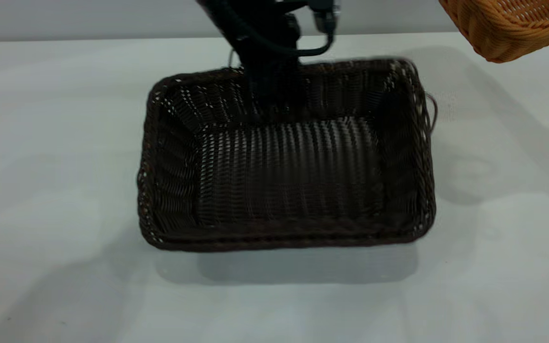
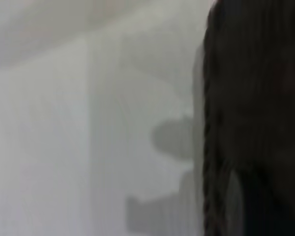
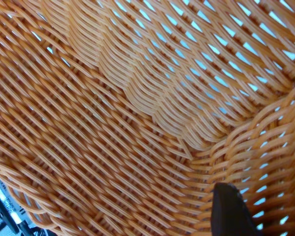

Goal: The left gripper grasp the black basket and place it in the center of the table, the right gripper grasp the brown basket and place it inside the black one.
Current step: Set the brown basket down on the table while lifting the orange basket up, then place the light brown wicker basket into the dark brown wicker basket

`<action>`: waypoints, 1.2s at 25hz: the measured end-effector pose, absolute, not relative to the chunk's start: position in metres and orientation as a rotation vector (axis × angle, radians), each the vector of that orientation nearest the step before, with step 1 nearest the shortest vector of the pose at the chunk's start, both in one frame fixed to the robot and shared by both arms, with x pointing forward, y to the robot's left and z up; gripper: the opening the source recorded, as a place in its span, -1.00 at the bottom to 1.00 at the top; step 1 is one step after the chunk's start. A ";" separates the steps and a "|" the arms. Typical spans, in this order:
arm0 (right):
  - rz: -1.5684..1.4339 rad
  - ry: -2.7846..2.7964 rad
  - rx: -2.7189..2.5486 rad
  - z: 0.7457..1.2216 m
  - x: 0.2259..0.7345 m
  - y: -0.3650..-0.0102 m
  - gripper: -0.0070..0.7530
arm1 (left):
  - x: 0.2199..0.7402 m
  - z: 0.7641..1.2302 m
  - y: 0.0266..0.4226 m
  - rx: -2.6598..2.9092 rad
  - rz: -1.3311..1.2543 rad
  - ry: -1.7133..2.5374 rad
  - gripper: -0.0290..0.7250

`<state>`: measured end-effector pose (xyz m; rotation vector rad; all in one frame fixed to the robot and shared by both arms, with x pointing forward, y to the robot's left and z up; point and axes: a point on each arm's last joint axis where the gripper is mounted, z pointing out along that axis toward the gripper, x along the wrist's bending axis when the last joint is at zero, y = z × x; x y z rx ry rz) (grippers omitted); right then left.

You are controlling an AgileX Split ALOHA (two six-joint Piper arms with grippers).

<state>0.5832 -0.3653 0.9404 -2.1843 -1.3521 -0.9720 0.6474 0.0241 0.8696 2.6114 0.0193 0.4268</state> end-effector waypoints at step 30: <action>-0.219 -2.248 -1.679 0.956 0.585 -0.196 -0.38 | 0.701 0.984 0.228 2.212 0.353 1.259 0.62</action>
